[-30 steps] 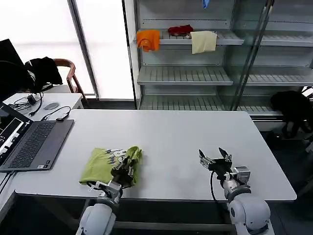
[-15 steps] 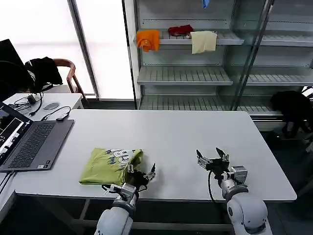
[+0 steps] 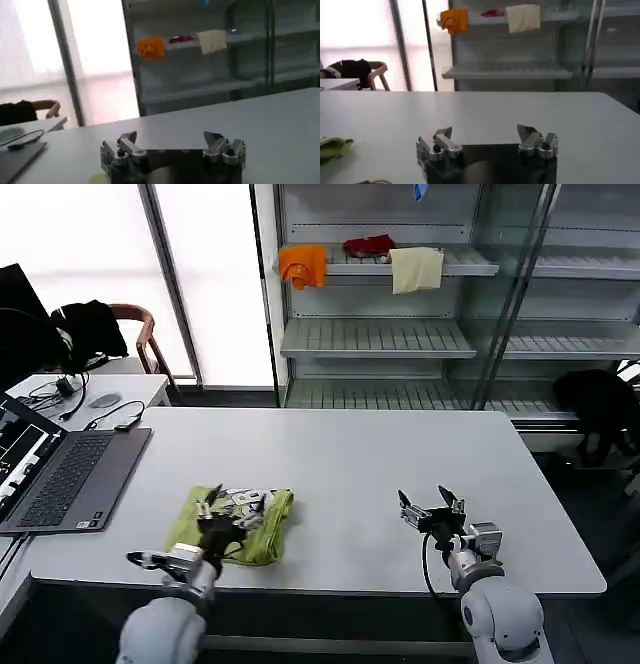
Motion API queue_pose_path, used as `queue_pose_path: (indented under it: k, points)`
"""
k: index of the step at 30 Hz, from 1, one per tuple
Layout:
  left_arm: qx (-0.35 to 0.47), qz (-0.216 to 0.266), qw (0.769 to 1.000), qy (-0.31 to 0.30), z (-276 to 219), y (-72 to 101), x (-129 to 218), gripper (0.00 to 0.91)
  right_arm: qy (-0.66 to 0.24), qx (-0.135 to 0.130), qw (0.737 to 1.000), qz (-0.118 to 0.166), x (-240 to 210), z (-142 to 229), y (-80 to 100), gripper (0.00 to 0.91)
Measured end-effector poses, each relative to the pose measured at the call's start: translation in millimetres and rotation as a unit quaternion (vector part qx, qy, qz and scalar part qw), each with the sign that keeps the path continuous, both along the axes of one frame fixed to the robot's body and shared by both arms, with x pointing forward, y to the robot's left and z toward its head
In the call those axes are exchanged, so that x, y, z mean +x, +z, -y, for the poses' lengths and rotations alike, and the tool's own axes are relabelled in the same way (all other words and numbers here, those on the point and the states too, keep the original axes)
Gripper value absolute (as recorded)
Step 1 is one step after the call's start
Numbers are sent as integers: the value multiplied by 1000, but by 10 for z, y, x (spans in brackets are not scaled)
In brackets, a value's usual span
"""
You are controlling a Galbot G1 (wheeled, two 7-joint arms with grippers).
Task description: Fold and organize the clothes.
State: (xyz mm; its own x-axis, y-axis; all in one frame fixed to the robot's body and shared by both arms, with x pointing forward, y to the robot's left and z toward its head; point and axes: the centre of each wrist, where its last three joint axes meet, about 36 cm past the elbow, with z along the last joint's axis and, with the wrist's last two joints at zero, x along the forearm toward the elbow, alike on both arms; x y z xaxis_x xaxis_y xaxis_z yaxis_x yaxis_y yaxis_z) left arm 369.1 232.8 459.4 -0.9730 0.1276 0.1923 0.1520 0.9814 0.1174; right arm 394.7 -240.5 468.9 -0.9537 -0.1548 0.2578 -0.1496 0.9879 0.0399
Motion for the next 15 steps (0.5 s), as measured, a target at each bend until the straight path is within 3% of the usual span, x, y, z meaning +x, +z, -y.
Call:
queue_pose_path:
  k: [15]
  points:
    - [-68, -60, 994, 53, -760, -264, 192, 907, -1, -5, 1000, 1, -50, 38, 15, 907]
